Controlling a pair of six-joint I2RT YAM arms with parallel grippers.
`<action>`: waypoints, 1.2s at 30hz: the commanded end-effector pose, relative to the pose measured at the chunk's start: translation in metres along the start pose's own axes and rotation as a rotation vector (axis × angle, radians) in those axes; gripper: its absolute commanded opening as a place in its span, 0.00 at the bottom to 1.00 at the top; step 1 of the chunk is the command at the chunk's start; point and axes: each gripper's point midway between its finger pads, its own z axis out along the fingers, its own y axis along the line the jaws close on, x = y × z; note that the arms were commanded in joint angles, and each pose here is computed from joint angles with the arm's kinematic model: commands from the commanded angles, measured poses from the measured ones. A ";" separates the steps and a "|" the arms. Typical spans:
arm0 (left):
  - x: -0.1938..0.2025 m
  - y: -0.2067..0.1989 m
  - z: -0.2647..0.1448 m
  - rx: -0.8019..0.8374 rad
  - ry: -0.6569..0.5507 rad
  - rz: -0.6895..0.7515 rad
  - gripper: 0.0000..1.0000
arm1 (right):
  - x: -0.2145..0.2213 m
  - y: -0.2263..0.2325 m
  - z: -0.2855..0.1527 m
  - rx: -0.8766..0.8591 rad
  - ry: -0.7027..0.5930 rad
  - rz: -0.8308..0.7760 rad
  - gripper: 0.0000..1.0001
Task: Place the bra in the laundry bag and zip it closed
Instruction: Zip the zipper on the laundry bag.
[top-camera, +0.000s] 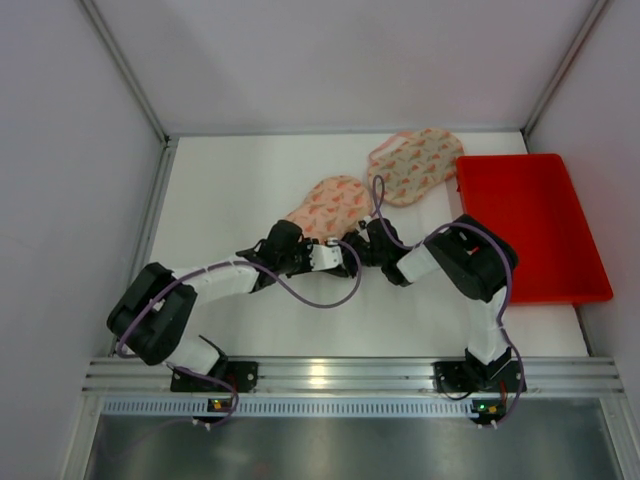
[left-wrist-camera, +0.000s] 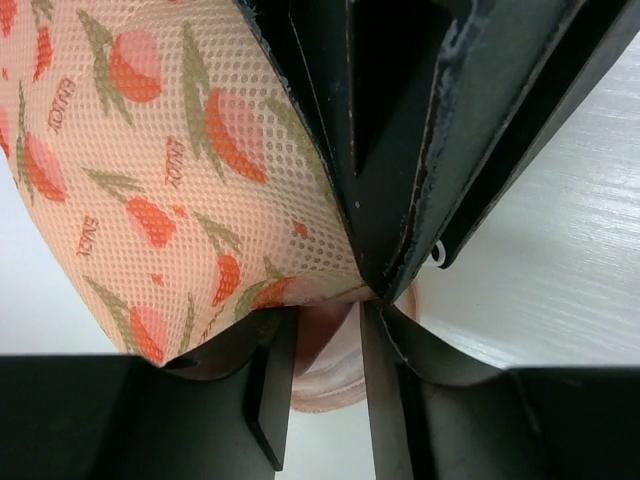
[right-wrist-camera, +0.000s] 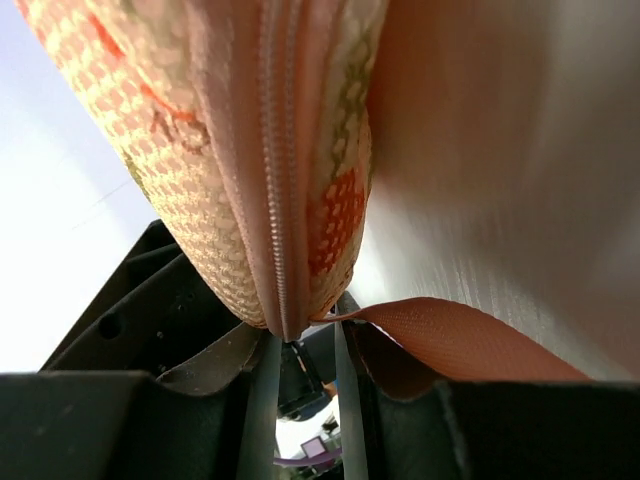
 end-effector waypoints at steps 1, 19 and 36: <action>-0.022 0.024 -0.017 -0.081 -0.055 -0.008 0.38 | 0.014 0.011 0.004 -0.028 0.053 -0.033 0.00; -0.012 -0.003 -0.089 -0.020 -0.012 -0.143 0.58 | 0.008 0.006 0.008 -0.018 0.046 -0.051 0.00; -0.040 0.022 -0.072 -0.054 -0.114 -0.150 0.64 | 0.012 0.028 -0.001 -0.047 0.050 -0.207 0.74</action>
